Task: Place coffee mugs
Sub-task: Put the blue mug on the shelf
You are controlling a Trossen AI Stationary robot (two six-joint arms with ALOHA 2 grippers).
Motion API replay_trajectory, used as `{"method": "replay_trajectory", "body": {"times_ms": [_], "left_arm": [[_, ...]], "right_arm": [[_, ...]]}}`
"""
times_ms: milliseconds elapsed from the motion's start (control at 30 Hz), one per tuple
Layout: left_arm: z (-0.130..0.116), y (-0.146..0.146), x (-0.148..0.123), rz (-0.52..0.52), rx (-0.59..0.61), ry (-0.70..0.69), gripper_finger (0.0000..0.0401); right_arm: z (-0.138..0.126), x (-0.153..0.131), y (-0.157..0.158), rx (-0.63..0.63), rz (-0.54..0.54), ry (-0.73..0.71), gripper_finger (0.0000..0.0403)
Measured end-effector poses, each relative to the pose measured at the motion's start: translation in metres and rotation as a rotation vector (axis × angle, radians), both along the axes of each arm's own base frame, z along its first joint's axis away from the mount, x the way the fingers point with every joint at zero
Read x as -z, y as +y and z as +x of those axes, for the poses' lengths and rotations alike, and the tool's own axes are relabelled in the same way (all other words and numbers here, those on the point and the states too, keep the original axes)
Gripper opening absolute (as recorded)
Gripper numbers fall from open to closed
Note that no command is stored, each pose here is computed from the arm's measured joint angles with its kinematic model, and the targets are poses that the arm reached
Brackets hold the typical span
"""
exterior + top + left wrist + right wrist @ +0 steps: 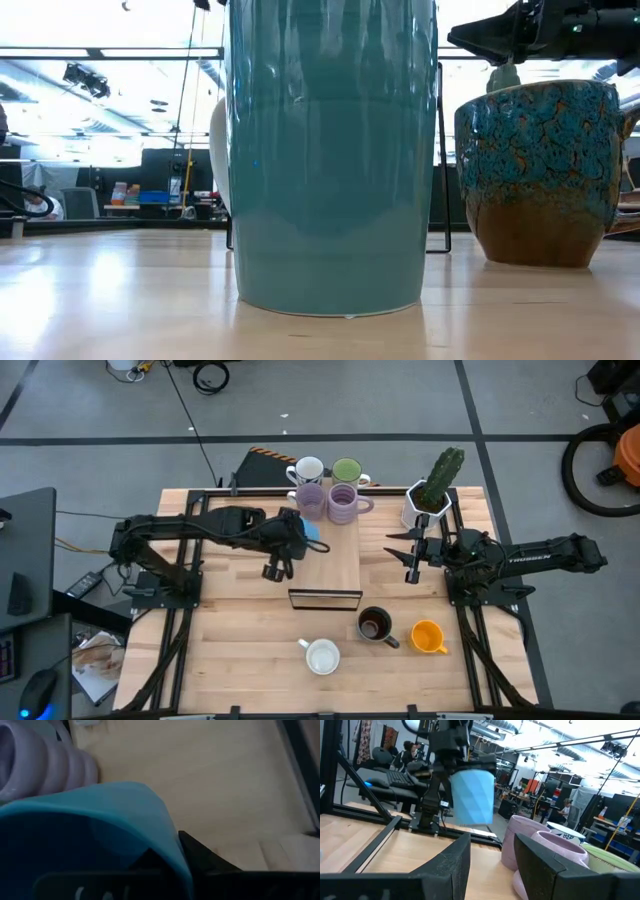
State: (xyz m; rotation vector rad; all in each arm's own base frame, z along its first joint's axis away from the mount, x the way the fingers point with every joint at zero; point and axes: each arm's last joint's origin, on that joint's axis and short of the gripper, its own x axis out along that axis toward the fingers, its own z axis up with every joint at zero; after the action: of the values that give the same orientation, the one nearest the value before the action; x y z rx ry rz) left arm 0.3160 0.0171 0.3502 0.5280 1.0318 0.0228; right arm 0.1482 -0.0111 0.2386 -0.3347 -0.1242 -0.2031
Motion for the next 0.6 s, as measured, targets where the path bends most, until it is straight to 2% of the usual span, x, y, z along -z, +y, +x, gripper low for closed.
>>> {"method": "replay_trajectory", "body": {"times_ms": [200,600], "left_arm": [[0.016,0.005,0.023,-0.053,-0.004,0.082,0.0027],[0.019,0.013,0.027,-0.063,-0.042,0.081,0.0039]], "right_arm": [[0.001,0.001,0.0,-0.003,0.0,0.008,0.0158],[0.002,0.002,0.0,-0.003,0.0,0.011,0.0158]]}}
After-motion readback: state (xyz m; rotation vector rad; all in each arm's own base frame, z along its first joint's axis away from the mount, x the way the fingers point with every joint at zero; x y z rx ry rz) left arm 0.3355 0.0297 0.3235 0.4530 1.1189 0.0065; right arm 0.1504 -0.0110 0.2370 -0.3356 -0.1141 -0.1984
